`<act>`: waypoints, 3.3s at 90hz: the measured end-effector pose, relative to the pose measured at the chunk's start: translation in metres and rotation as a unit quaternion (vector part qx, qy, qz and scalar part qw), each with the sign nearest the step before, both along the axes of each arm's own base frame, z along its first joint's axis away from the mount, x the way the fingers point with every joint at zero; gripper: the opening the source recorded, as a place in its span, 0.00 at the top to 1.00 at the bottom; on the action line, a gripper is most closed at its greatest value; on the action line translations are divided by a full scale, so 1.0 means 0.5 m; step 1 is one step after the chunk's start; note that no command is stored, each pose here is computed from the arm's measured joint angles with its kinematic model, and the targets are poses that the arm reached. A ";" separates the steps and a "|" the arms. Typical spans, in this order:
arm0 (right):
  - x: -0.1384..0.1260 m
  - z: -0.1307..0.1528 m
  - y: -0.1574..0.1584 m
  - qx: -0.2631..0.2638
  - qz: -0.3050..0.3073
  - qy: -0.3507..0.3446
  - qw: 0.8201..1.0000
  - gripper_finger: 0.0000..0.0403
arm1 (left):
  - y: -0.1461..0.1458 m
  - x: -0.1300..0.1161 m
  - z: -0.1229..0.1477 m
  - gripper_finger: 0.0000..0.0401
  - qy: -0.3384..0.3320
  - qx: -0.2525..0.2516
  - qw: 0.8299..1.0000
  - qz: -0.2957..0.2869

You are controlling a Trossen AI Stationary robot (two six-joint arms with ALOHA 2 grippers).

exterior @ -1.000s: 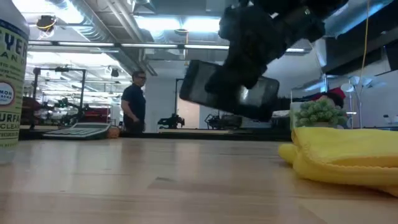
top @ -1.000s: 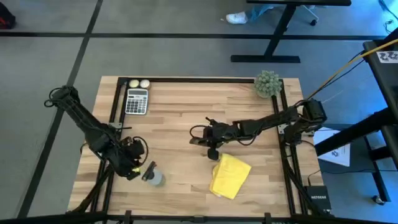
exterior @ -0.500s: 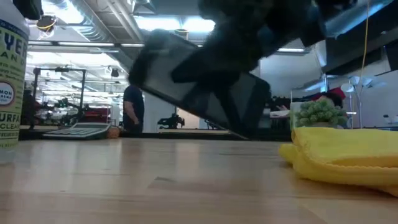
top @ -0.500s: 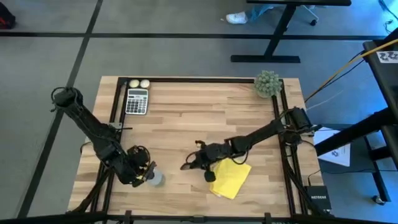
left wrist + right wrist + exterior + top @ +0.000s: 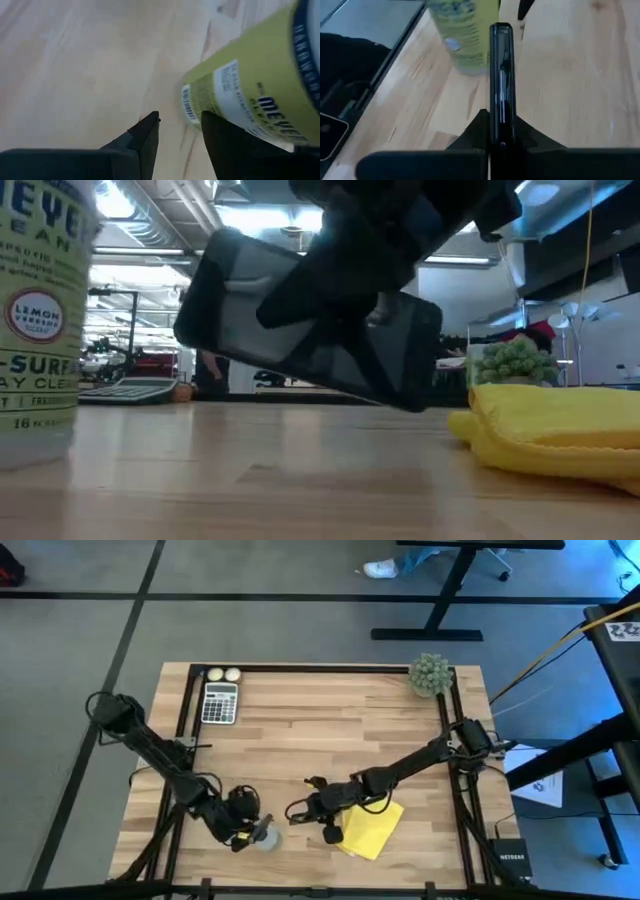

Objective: Apply microfiber cloth
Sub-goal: Spray the front of the black cellphone with green spray bottle

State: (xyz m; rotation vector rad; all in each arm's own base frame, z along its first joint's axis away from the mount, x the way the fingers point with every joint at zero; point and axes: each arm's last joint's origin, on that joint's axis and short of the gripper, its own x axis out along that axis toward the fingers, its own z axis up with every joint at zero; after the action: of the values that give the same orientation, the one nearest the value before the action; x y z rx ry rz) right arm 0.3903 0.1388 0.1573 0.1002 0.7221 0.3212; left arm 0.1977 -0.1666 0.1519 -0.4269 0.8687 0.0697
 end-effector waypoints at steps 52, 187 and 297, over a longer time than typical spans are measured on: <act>-0.041 0.083 0.073 0.032 -0.020 -0.060 0.998 0.98 | 0.035 -0.082 0.112 0.67 -0.018 0.060 0.998 -0.007; 0.078 -0.005 0.186 0.061 -0.001 -0.100 0.993 0.98 | 0.006 -0.029 0.015 0.67 -0.103 0.057 0.993 0.025; 0.012 0.080 0.168 -0.030 -0.042 0.006 0.999 0.98 | -0.168 -0.153 0.074 0.72 -0.027 -0.176 0.975 -0.131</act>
State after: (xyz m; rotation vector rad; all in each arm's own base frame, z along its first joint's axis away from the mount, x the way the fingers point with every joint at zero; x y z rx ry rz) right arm 0.3962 0.2230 0.1974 0.0758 0.7368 0.2190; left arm 0.1214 -0.2505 0.1889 -0.6385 0.8797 -0.3431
